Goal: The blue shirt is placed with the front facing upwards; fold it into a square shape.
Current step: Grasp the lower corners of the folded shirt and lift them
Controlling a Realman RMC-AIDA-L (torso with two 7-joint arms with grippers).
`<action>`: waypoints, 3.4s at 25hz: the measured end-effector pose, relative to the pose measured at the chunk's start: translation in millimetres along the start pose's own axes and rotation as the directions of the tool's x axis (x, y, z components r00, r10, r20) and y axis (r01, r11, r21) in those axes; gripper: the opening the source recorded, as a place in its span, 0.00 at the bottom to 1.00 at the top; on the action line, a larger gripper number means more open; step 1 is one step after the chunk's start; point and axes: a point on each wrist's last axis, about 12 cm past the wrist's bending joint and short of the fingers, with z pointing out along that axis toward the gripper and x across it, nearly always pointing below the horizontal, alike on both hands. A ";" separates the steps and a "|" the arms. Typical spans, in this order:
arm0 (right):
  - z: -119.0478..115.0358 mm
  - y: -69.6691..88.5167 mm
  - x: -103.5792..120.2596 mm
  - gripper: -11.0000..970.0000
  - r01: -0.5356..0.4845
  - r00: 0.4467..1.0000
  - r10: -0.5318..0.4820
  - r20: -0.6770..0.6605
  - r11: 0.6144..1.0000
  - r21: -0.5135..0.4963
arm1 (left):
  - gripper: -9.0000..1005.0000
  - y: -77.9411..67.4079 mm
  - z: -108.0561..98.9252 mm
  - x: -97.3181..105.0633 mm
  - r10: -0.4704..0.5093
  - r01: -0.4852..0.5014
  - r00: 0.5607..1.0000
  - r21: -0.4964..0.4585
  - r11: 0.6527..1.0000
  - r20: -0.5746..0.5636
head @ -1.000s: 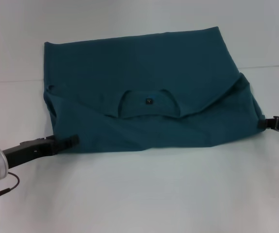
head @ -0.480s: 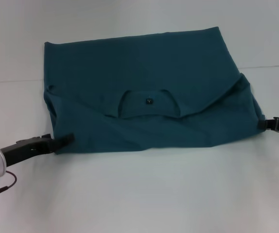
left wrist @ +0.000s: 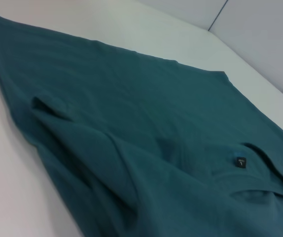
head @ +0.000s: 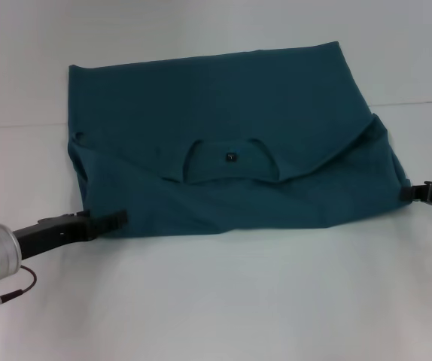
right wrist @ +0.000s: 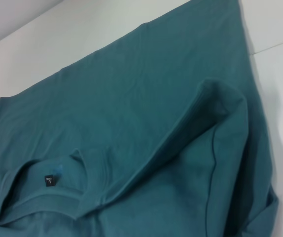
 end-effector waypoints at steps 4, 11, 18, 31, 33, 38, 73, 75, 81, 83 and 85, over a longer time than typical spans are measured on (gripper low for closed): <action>0.0 -0.1 -0.1 0.02 0.002 1.000 -0.002 0.001 1.000 0.001 | 0.87 -1.9 1.8 -0.1 0.006 -0.006 1.000 0.007 1.000 -0.006; 0.0 0.0 -0.2 0.02 0.003 1.000 -0.003 0.002 1.000 0.000 | 0.87 -3.4 3.2 -1.6 0.009 -0.009 1.000 0.012 1.000 -0.008; 0.5 0.5 0.5 0.02 0.002 1.000 -0.002 0.003 1.000 -0.002 | 0.84 -0.9 3.1 -1.2 0.025 -0.025 0.999 -0.008 1.000 -0.027; 0.8 1.0 2.3 0.02 0.000 1.000 0.000 0.001 1.000 -0.006 | 0.39 0.5 3.4 -1.8 0.030 -0.031 0.999 -0.022 0.999 -0.042; 0.8 0.7 2.6 0.02 0.000 1.000 0.000 0.001 1.000 -0.004 | 0.34 0.6 3.4 -1.7 0.029 -0.030 0.999 -0.023 0.999 -0.042; 0.8 0.4 3.0 0.02 0.000 1.000 0.000 0.001 1.000 -0.003 | 0.16 0.8 3.5 -2.1 0.030 -0.031 0.999 -0.025 0.999 -0.041; -78.9 -25.6 77.8 0.02 0.129 0.991 -0.133 -0.013 0.977 -0.170 | 0.01 3.5 -68.7 5.6 -0.008 0.034 0.991 0.197 0.980 -0.134; -88.6 -26.4 89.7 0.02 0.143 0.989 -0.149 -0.015 0.970 -0.199 | 0.01 2.6 -77.9 9.4 -0.017 0.051 0.989 0.230 0.972 -0.150; -116.1 -31.8 117.9 0.02 0.163 0.986 -0.166 0.007 0.961 -0.222 | 0.01 -0.3 -101.8 23.6 -0.040 0.099 0.981 0.308 0.946 -0.192; -122.7 -33.0 124.4 0.02 0.168 0.986 -0.168 0.018 0.960 -0.224 | 0.01 -0.4 -106.4 27.1 -0.046 0.108 0.979 0.315 0.943 -0.198; -128.7 -34.6 129.9 0.02 0.166 0.986 -0.165 0.022 0.961 -0.221 | 0.01 -1.0 -110.6 31.1 -0.048 0.117 0.976 0.324 0.939 -0.213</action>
